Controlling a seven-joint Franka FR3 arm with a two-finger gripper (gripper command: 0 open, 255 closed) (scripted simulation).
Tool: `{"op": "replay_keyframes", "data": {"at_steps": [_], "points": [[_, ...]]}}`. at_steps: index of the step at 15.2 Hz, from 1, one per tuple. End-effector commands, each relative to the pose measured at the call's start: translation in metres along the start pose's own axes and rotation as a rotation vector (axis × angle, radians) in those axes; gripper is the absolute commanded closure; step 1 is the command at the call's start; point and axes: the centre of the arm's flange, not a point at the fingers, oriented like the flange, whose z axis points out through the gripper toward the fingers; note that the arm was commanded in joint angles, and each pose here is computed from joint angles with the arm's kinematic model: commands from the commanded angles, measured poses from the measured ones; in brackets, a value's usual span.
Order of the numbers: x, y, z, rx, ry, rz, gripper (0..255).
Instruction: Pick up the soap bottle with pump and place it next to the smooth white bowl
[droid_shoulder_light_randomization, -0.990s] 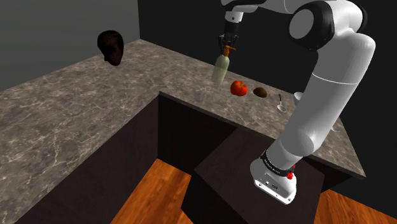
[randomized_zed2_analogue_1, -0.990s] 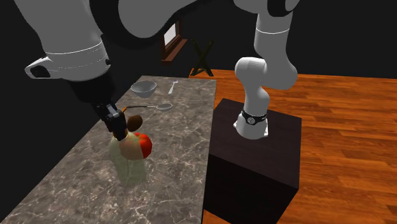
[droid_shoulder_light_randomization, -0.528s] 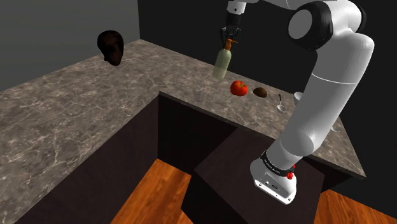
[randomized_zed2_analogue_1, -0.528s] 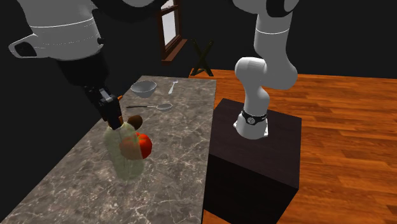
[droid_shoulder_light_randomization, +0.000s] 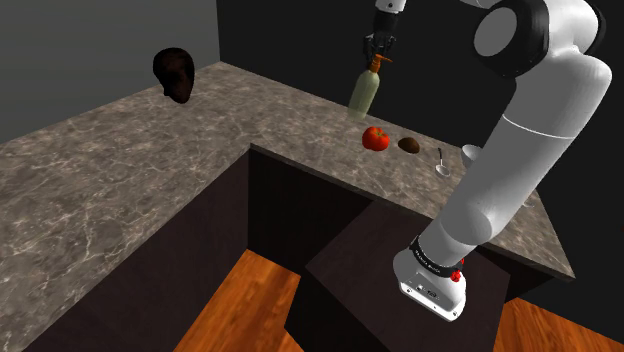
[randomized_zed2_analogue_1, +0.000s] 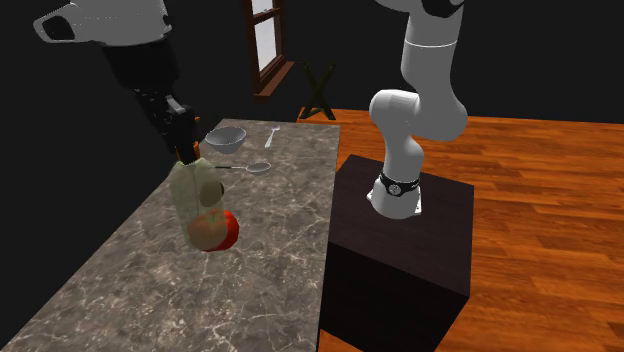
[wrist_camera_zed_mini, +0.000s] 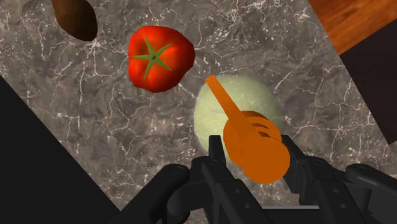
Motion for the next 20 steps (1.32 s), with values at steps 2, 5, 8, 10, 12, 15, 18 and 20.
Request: {"op": "replay_keyframes", "data": {"at_steps": [2,5,8,10,12,15,18,20], "points": [[-0.028,0.028,-0.004,0.0,0.0,-0.001,255],[-0.056,0.055,-0.013,0.0,0.0,-0.001,255],[-0.084,0.081,-0.021,0.0,0.0,-0.001,255],[-0.103,0.099,-0.026,0.0,0.0,-0.001,255],[-0.122,0.116,-0.032,0.0,0.0,-0.001,255],[-0.151,0.143,-0.04,0.0,0.0,-0.001,255],[-0.179,0.169,-0.048,0.0,0.0,-0.001,255],[-0.198,0.187,-0.054,0.0,0.0,-0.001,255]]}}
